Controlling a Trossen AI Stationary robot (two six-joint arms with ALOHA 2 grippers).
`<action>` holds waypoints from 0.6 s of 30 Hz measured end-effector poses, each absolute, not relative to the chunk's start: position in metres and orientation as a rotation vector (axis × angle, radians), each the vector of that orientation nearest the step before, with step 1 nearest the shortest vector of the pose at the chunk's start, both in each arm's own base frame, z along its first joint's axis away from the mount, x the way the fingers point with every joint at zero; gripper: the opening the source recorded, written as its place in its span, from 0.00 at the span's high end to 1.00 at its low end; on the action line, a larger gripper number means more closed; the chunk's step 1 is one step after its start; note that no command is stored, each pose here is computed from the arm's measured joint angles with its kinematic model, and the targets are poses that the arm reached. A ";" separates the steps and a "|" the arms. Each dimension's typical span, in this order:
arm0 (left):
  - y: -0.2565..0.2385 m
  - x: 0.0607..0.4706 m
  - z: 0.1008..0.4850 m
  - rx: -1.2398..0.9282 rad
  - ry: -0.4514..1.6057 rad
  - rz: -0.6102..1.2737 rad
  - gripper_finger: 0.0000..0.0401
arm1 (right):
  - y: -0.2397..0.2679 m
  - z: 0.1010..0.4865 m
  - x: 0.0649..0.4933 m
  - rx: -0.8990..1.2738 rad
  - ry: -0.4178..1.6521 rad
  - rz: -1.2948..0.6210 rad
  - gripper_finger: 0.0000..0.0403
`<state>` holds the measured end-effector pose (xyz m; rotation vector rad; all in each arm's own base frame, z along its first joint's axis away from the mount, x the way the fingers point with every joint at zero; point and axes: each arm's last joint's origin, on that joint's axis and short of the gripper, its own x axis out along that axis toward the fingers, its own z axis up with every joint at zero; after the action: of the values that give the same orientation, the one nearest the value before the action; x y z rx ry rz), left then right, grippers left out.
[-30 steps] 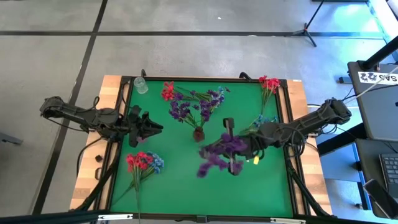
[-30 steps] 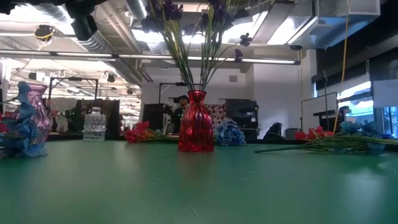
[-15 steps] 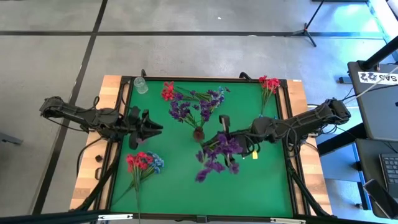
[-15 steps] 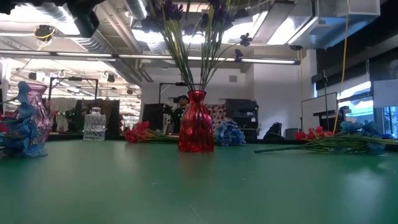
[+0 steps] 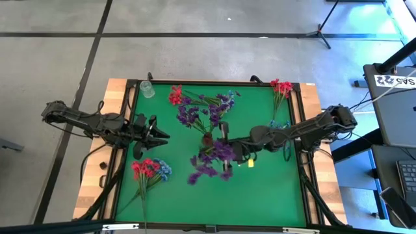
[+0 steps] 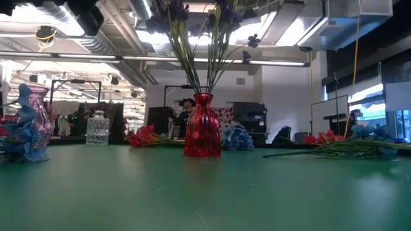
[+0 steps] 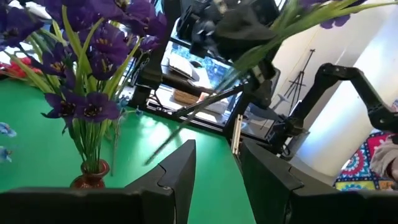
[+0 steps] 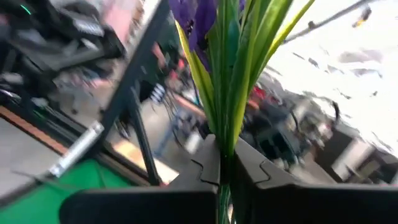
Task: Sort flowers into vase by color
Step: Put the violet flowers into the red vase
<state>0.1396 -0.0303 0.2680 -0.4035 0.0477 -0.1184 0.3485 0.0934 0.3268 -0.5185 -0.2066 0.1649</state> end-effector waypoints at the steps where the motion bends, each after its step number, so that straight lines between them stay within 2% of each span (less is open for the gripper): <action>1: -0.030 0.140 0.268 -0.395 0.049 -0.118 0.69 | 0.091 0.325 0.350 -0.529 -0.186 0.137 0.98; 12: -0.036 0.138 0.268 -0.384 0.063 -0.194 0.69 | 0.086 0.308 0.350 -0.538 -0.018 -0.006 0.98; 18: -0.036 0.138 0.268 -0.377 0.062 -0.193 0.69 | 0.083 0.294 0.346 -0.497 -0.008 -0.062 0.98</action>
<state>0.1383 -0.0355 0.2678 -0.3767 0.0623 -0.1932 0.3463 0.0832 0.2939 -0.4965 -0.0077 -0.0621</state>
